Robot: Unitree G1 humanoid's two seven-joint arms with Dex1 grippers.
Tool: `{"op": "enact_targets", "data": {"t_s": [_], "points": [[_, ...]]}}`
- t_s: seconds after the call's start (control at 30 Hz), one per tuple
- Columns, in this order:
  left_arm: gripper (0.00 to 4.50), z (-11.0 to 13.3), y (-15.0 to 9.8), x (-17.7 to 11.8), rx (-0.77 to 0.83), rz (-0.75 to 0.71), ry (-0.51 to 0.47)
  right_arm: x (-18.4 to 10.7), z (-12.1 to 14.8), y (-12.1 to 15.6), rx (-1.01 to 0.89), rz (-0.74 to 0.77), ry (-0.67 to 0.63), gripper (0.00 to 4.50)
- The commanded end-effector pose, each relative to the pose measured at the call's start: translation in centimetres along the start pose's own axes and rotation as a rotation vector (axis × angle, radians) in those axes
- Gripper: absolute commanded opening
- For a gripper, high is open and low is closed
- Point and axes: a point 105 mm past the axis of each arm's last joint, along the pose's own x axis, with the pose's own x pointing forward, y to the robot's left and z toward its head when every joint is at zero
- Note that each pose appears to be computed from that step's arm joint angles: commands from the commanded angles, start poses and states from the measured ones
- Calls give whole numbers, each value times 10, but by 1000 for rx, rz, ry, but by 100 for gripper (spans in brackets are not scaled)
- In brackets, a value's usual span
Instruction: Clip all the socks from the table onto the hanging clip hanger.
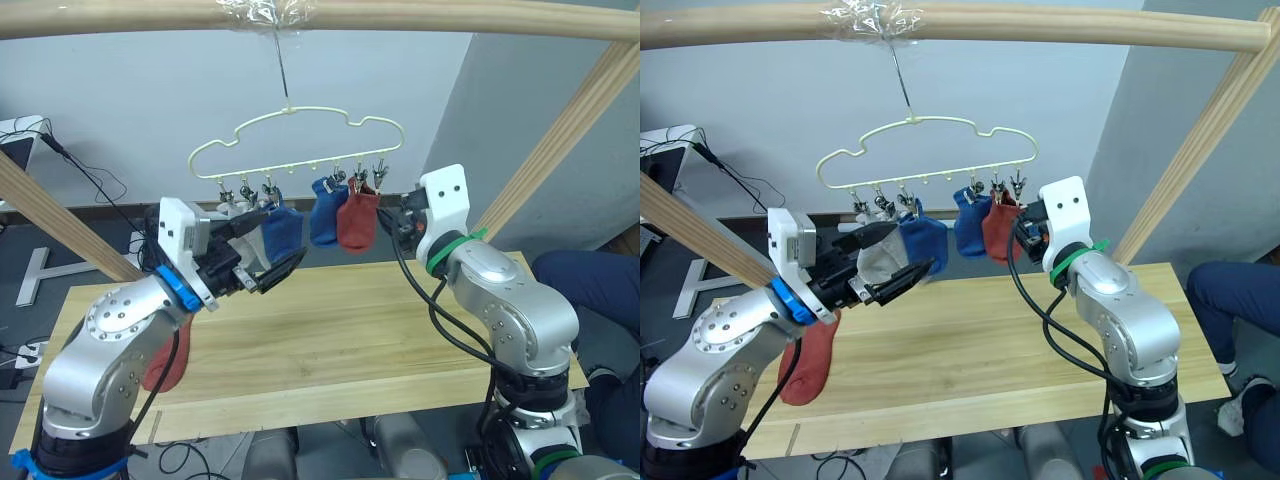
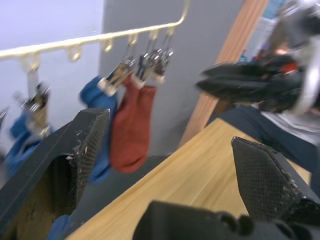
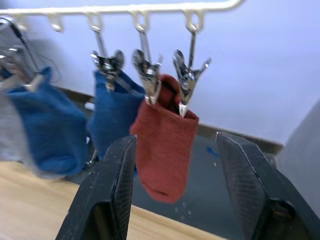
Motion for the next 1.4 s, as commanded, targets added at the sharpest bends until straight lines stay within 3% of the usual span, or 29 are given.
{"op": "enact_targets", "data": {"t_s": [0.03, 0.6, 0.7, 1.4], "points": [[450, 11, -2, 4, -13, -34, -34, 1, 16, -7, 6, -52, -41, 260], [450, 17, -7, 12, -22, -54, -43, 30, 22, 6, 33, -60, -22, 260], [450, 16, -6, 9, -22, -34, -41, 34, 23, 3, 21, -74, -21, 172], [450, 11, -9, 6, -41, 5, -42, 50, 48, -5, 10, -99, -67, 172]]}}
